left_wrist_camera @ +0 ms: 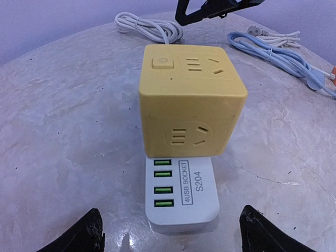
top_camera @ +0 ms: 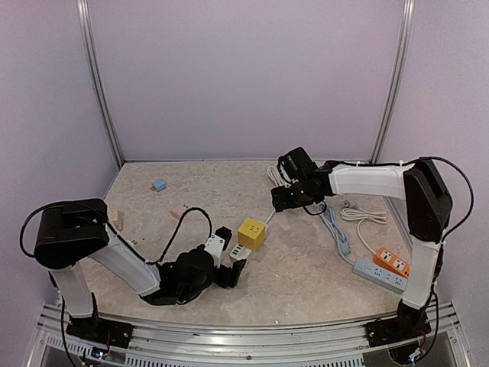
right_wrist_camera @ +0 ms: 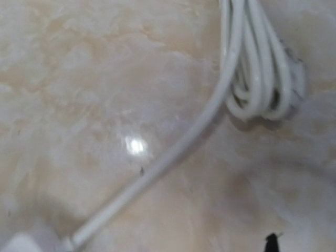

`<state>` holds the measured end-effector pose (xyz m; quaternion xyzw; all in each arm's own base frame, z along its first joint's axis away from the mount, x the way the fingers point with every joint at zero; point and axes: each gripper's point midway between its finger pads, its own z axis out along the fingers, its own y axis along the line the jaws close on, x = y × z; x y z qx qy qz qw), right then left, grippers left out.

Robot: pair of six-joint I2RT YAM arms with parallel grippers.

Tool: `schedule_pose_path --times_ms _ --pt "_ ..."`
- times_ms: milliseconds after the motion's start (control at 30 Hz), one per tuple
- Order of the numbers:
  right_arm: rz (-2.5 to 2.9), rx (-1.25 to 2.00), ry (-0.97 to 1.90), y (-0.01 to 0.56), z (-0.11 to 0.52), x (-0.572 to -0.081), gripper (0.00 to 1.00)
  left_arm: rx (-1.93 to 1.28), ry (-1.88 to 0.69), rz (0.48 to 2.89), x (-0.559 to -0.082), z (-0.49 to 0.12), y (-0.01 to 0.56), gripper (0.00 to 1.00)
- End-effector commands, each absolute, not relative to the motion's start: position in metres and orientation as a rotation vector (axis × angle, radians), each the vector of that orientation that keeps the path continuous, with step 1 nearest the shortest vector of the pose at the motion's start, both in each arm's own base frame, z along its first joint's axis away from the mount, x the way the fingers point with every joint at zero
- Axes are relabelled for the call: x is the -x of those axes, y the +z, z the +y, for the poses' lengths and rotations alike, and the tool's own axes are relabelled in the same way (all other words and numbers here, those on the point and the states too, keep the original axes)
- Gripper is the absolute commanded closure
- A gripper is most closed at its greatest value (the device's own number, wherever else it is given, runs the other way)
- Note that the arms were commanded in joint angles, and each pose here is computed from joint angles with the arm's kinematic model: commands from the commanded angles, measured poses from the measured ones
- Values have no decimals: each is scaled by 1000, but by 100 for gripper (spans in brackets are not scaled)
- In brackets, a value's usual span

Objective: Insert the plug
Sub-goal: Move the socket to the center of the board.

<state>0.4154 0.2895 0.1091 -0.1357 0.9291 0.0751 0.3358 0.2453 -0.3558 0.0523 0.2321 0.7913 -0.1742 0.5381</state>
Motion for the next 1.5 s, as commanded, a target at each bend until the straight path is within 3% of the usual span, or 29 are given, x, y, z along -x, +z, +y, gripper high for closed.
schedule_pose_path --times_ms 0,367,667,1467 --pt "2389 245 256 107 305 -443 29 -488 -367 1892 -240 -336 64 15" --pt "2419 212 153 69 319 -474 39 -368 -258 1883 -243 -305 88 11" --pt "2463 232 135 48 318 -469 43 -315 -249 1885 -242 -292 95 8" --pt "2469 209 54 45 286 -481 35 -658 -305 1952 -243 -368 37 1"
